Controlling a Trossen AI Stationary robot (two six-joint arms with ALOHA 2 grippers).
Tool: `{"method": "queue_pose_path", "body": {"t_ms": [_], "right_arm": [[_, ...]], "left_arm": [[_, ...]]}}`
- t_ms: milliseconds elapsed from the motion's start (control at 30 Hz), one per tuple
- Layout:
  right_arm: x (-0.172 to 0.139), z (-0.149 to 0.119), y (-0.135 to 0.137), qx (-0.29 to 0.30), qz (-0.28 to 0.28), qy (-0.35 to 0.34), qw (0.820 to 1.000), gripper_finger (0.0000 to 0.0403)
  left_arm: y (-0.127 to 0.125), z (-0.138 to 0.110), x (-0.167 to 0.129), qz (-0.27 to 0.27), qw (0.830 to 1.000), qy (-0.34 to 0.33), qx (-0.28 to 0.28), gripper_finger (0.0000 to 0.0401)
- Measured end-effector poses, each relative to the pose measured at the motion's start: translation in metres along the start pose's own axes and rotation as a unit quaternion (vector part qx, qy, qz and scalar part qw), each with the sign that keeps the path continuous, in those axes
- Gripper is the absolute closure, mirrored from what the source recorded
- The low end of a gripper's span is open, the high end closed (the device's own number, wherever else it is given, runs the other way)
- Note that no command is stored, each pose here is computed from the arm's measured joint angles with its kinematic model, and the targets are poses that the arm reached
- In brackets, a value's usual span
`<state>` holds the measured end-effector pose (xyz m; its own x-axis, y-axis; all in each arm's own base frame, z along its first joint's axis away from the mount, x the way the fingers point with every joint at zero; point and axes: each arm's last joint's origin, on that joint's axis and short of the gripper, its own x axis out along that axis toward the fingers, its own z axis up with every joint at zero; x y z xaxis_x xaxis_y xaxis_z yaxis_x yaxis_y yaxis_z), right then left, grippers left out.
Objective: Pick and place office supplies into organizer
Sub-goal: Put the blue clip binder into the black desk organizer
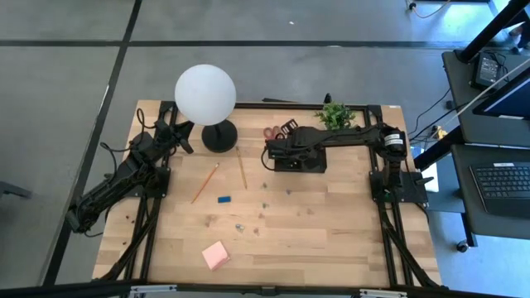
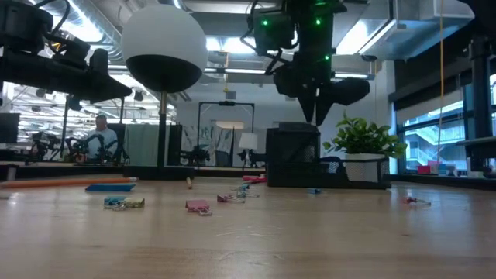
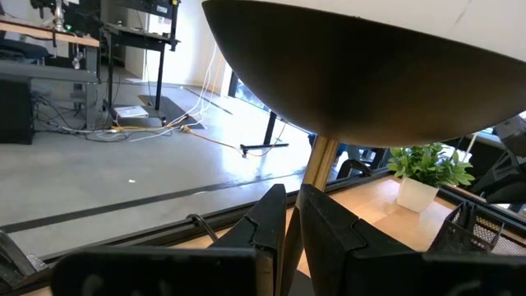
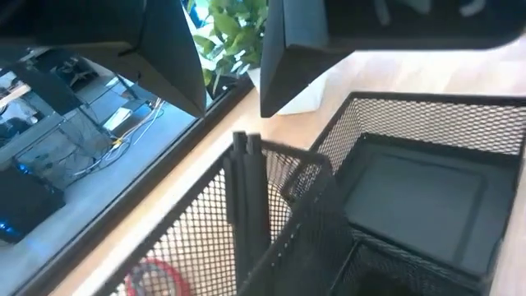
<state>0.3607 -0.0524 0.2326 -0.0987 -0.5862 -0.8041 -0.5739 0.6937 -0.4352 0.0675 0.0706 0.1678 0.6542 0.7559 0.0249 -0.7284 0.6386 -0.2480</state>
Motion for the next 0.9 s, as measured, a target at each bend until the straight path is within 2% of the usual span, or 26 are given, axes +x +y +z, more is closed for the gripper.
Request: {"method": "queue_pose_path", "body": {"t_ms": [233, 367, 433, 500, 600, 700, 800, 900], "right_arm": [[-0.030, -0.010, -0.019, 0.058, -0.012, -0.016, 0.998, 0.0281], [-0.049, -0.016, -0.032, 0.113, -0.029, -0.044, 0.992, 0.0281], [-0.062, -0.018, -0.040, 0.154, -0.030, -0.075, 0.985, 0.0281], [-0.075, -0.020, -0.045, 0.185, -0.006, -0.122, 0.975, 0.0281], [-0.095, -0.019, -0.053, 0.221, 0.044, -0.221, 0.949, 0.0281], [-0.114, -0.015, -0.059, 0.236, 0.088, -0.320, 0.913, 0.0281], [-0.127, -0.006, -0.064, 0.228, 0.114, -0.416, 0.873, 0.0281], [-0.135, 0.002, -0.064, 0.210, 0.126, -0.473, 0.846, 0.0281]], "left_arm": [[0.000, 0.000, 0.000, 0.000, 1.000, 0.000, 0.000, 0.0368], [0.000, 0.000, 0.000, 0.000, 1.000, 0.000, 0.000, 0.0368], [0.000, 0.000, 0.000, 0.000, 1.000, 0.000, 0.000, 0.0368], [0.000, 0.000, 0.000, -0.001, 1.000, 0.000, -0.001, 0.0368], [0.000, 0.000, 0.000, -0.004, 1.000, 0.001, -0.001, 0.0368], [0.000, 0.000, 0.000, -0.004, 1.000, 0.001, 0.000, 0.0368], [0.000, 0.000, 0.000, -0.004, 1.000, 0.001, 0.000, 0.0368], [0.000, 0.000, 0.000, -0.004, 1.000, 0.001, 0.000, 0.0368]]}}
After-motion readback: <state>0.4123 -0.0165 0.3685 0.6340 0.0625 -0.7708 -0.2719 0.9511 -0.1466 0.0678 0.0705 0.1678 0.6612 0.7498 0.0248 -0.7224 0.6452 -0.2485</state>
